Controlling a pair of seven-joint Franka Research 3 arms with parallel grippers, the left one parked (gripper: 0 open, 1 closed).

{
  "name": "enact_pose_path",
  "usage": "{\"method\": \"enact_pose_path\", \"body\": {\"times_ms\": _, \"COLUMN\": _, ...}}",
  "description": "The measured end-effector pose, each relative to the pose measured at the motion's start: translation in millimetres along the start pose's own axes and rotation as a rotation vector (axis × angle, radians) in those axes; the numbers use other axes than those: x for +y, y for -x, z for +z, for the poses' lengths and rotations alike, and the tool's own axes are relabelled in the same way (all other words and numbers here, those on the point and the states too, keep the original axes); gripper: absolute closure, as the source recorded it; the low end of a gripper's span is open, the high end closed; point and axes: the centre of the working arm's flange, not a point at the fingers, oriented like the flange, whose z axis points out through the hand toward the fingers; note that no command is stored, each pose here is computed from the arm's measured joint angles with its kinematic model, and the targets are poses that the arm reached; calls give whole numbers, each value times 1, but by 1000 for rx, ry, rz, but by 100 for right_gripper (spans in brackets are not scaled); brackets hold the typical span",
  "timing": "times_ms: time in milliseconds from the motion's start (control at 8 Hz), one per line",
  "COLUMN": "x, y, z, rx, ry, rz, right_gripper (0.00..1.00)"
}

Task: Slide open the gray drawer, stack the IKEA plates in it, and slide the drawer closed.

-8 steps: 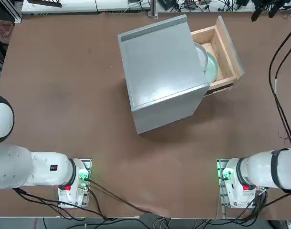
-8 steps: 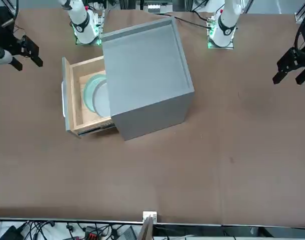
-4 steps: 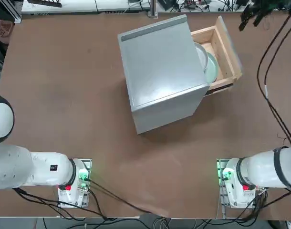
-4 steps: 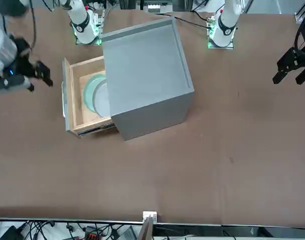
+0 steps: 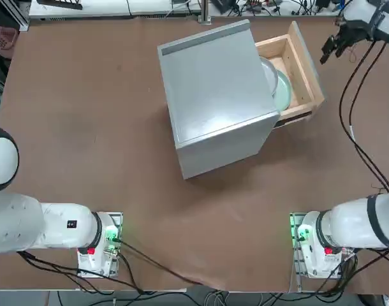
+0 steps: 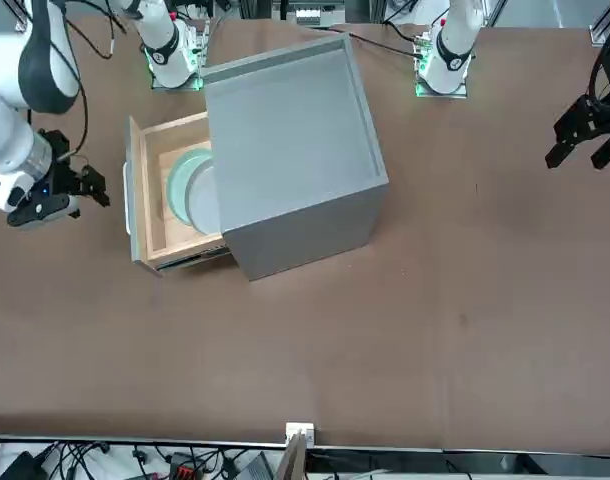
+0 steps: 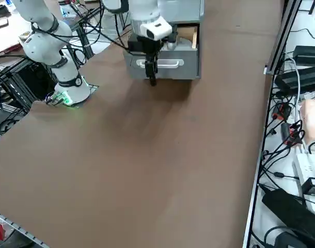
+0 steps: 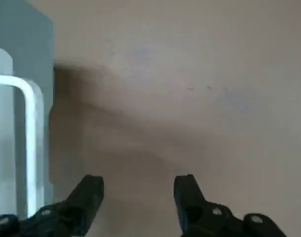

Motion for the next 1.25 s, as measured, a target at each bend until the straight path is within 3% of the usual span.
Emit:
{"method": "enact_pose_path", "body": {"times_ms": 375, "x": -14, "y": -8, "z": 15, "rx": 19, "ry": -129, "rz": 60, "right_gripper": 89}}
{"method": "enact_pose_path", "body": {"times_ms": 500, "x": -21, "y": -12, "z": 20, "rx": 21, "ry": -163, "rz": 90, "right_gripper": 100}}
{"method": "enact_pose_path", "body": {"times_ms": 1000, "x": -79, "y": -30, "z": 22, "rx": 22, "ry": -270, "rz": 194, "right_gripper": 100}}
{"method": "enact_pose_path", "body": {"times_ms": 1250, "x": -119, "y": -37, "z": 23, "rx": -3, "ry": -277, "rz": 216, "right_gripper": 100}}
